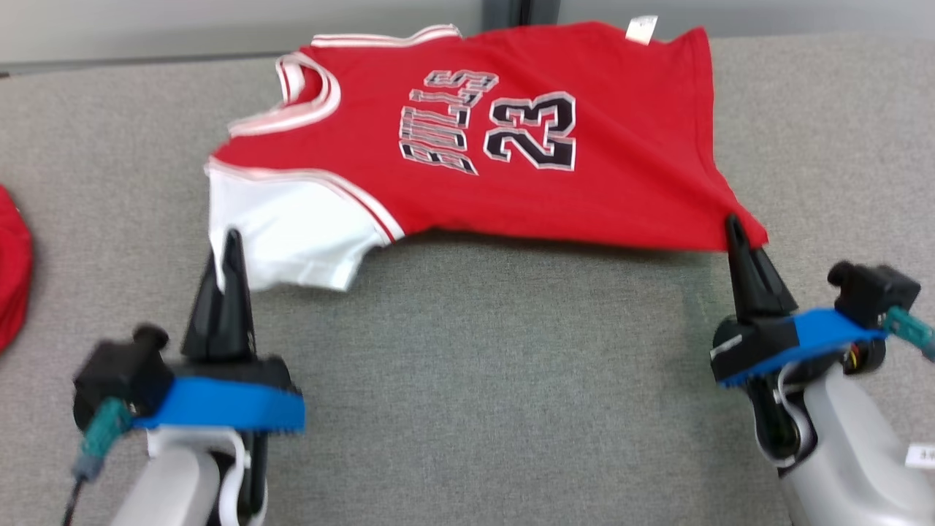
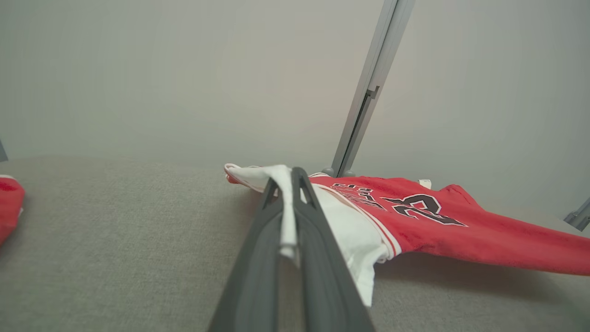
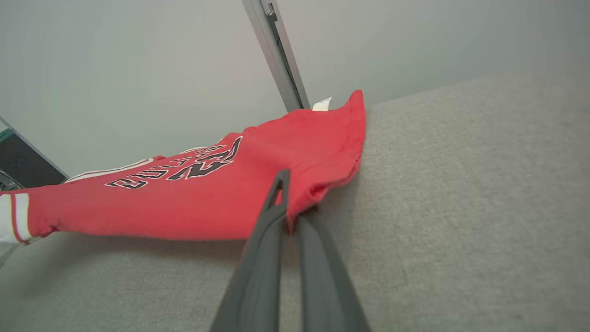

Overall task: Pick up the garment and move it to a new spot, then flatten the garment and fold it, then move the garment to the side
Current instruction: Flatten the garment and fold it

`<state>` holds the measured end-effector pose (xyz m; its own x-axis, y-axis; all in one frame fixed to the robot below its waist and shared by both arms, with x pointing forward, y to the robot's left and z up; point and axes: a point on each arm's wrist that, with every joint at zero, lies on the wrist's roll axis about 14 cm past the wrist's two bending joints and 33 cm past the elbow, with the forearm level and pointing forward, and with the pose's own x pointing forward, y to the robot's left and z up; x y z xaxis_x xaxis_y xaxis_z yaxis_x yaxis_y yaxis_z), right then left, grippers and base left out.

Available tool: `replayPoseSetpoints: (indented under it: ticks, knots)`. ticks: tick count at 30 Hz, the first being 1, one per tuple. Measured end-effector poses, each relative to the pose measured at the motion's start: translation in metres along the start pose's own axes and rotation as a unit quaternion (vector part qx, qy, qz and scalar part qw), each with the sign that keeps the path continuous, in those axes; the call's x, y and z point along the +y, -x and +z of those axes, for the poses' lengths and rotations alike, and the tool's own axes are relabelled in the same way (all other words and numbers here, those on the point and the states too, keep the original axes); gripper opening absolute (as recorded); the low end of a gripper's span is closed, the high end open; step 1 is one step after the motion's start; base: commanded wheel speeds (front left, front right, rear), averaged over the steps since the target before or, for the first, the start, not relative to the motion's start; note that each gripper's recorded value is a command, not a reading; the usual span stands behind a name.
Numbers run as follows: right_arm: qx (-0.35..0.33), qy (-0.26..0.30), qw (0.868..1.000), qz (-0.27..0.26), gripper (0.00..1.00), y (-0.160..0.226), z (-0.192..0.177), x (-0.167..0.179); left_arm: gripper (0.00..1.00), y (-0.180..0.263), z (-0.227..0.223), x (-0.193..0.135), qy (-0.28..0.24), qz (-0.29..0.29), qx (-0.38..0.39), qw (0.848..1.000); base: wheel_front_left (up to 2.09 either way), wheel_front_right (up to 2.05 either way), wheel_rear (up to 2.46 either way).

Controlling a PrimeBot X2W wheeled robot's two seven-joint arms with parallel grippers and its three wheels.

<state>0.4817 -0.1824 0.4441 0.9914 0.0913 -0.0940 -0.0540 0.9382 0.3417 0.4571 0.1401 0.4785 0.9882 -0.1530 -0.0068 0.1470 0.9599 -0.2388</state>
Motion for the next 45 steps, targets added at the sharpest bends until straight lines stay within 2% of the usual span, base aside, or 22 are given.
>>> replayPoseSetpoints:
  ticks: [10,22,33,45]
  knots:
    - [0.036,-0.018,0.999,-0.03,0.0,0.073,-0.022,-0.01,0.0,0.085,-0.008,-0.003,0.023,0.042,0.027,0.998,0.0,0.0,0.0]
    - [0.078,-0.018,0.996,-0.043,0.0,0.136,-0.035,-0.006,0.0,0.143,-0.013,-0.006,0.026,0.059,0.054,0.996,0.0,0.0,0.0]
    - [0.104,-0.016,0.993,-0.049,0.0,0.147,-0.038,-0.002,0.0,0.14,-0.019,-0.018,0.024,0.03,0.069,0.997,0.0,0.0,0.0]
    - [0.116,-0.024,0.991,-0.055,0.0,0.125,-0.036,-0.007,0.0,0.096,-0.013,-0.022,-0.018,-0.029,0.063,0.997,0.0,0.0,0.0]
